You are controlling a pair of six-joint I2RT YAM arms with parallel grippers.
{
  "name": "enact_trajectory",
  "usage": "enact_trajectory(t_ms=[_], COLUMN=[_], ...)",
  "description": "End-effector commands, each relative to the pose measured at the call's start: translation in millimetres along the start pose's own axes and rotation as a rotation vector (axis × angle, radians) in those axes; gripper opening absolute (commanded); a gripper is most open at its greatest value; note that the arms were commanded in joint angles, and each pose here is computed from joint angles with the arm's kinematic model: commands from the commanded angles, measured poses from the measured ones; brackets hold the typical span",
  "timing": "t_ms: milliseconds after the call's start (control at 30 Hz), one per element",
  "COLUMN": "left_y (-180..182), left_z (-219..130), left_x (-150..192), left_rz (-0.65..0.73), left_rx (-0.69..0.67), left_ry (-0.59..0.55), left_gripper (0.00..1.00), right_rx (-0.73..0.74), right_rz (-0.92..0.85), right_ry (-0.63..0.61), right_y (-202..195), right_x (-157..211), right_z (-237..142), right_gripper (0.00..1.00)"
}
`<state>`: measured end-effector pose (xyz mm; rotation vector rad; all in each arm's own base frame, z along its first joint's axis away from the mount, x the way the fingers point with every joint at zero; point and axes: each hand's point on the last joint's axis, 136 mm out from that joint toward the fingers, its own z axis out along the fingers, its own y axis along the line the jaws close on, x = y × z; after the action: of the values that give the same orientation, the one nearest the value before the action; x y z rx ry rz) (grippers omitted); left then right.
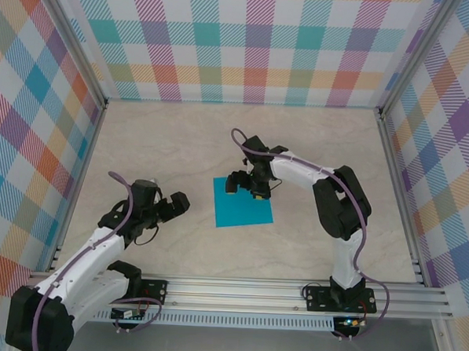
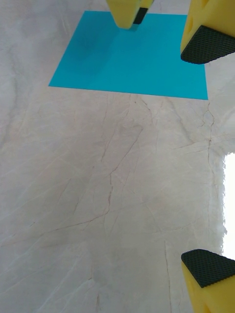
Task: Fold a paper plane with a square sheet of paper (pick it up from the middle)
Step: Move the square sheet of paper to the center of the table.
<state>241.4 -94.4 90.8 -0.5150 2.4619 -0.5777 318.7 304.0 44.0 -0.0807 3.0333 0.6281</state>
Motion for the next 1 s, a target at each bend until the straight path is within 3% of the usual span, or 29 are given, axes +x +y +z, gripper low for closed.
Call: enact_trajectory(t_ms=[0,167,300,433,700,967], left_y=[-18.0,-21.8,-21.8,-24.1,-22.6,-32.6], left_z=[-3.5,0.4,5.4,8.0,12.5,19.1], left_x=[-11.0,-8.7,-1.8,1.6,0.6,0.6], left_rz=[0.019,0.016,0.013,0.018,0.029,0.05], left_rx=[0.06,0.08,0.089,0.096,0.083,0.099], left_ry=[-0.005,0.014,0.046,0.065,0.059,0.106], left_gripper=[1.0,1.0,1.0,1.0,1.0,1.0], right_rx=[0.032,-0.001,-0.006,0.077,0.378,0.387], right_rz=[0.11,0.2,0.147,0.076,-0.023,0.016], right_ry=[0.014,0.051,0.051,0.011,-0.051,-0.038], right_y=[-14.2,-27.7,-20.1,-19.5,-19.6,-10.9], right_x=[12.3,48.4,59.7,50.0,30.4,21.8], right_z=[8.5,23.5,19.1,1.3,-19.4,-3.6], right_gripper=[0.91,0.91,0.91,0.92,0.96,1.0])
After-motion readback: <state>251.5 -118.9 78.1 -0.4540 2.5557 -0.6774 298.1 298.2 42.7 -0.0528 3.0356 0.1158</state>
